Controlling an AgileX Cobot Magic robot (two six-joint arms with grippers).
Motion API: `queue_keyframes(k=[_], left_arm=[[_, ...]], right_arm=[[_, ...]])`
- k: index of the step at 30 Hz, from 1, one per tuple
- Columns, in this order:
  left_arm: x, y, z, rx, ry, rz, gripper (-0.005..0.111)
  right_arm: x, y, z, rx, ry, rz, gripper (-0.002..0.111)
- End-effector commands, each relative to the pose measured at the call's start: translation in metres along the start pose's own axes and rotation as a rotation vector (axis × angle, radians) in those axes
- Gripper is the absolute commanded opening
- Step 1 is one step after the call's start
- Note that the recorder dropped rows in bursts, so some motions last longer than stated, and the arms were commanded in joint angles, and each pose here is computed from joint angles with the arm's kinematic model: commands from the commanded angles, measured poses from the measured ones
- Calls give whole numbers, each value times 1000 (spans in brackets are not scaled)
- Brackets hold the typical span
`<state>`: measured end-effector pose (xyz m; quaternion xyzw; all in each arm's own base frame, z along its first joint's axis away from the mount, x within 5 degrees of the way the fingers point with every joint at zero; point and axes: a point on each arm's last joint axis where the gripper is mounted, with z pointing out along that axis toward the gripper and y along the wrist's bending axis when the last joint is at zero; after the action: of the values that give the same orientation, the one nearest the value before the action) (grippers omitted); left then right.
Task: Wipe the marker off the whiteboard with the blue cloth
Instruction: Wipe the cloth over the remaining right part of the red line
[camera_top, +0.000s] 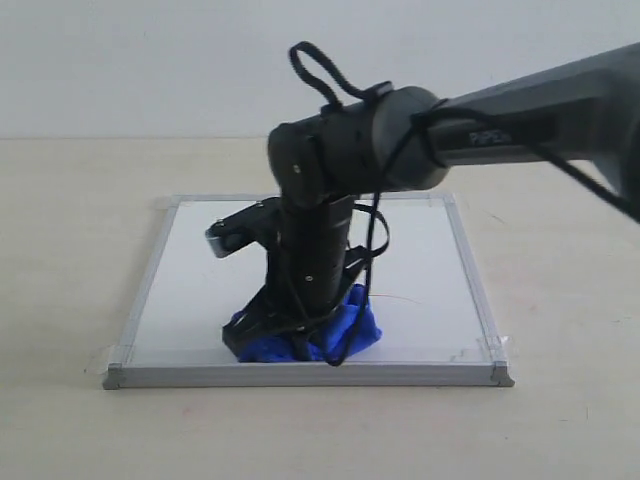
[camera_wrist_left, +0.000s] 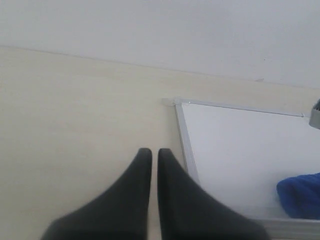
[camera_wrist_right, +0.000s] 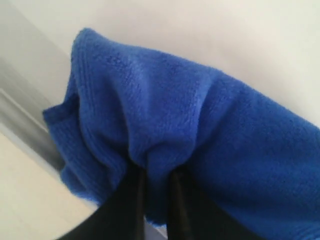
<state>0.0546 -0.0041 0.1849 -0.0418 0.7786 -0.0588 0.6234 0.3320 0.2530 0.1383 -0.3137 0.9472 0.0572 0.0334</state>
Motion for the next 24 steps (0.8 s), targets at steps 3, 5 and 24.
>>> queue_keyframes(k=[3,5,24], left_arm=[[-3,0,-1,-3,-21,7,4],[-3,0,-1,-3,-21,7,4],[-3,0,-1,-3,-21,7,4]], right_arm=[[69,-63,23,39,146,175,0],[82,-76,19,30,111,244,0],[4,12,-18,-132,-264,57,0]])
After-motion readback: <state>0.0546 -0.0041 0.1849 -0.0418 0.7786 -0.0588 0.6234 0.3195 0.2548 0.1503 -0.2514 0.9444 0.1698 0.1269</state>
